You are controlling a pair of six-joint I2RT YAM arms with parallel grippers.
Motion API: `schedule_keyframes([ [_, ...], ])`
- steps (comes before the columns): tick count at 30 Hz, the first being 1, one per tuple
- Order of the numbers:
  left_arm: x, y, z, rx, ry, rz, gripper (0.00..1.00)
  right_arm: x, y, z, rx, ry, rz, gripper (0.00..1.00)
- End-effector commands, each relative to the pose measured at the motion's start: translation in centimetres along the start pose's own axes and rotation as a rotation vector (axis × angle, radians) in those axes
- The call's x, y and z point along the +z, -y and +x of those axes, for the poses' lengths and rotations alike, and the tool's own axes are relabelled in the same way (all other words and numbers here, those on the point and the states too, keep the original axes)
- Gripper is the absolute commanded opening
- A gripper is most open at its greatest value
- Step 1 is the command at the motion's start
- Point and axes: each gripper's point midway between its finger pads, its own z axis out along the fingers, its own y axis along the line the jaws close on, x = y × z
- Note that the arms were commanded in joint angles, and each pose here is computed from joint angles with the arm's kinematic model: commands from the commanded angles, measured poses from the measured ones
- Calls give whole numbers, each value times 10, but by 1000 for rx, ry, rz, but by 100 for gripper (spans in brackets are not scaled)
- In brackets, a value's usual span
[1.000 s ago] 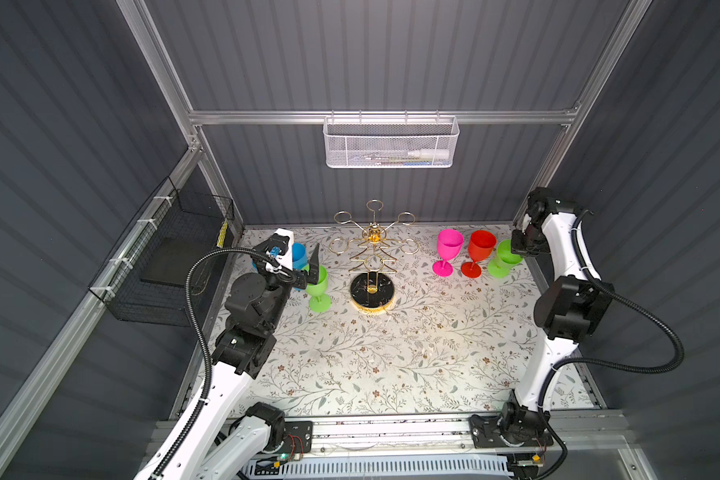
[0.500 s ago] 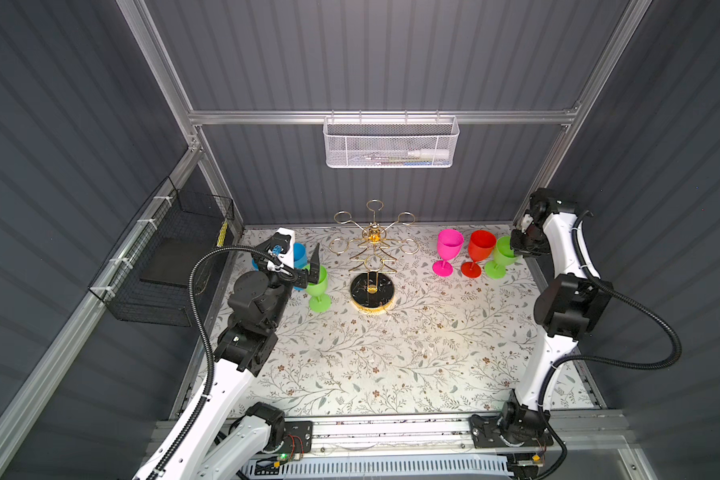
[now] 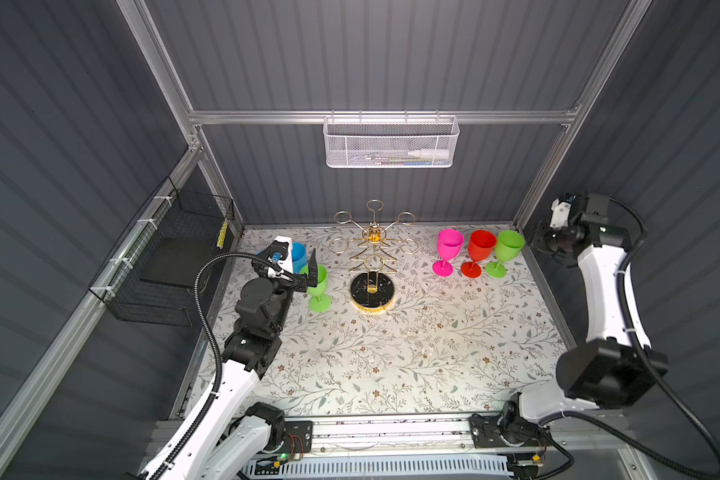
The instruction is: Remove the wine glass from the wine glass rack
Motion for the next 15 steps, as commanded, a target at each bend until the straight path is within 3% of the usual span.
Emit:
schedule_keyframes([
  [1, -13, -15, -1, -100, 73, -64, 100, -35, -32, -6, -18, 227, -167, 62],
  [4, -18, -21, 20, -113, 44, -98, 100, -54, -36, 19, -40, 319, -187, 74],
  [8, -32, -33, 46, -115, 60, -173, 100, -47, -35, 57, -50, 355, -195, 99],
  [15, -53, -42, 104, -104, 16, -236, 100, -18, -27, 106, -101, 421, -144, 99],
])
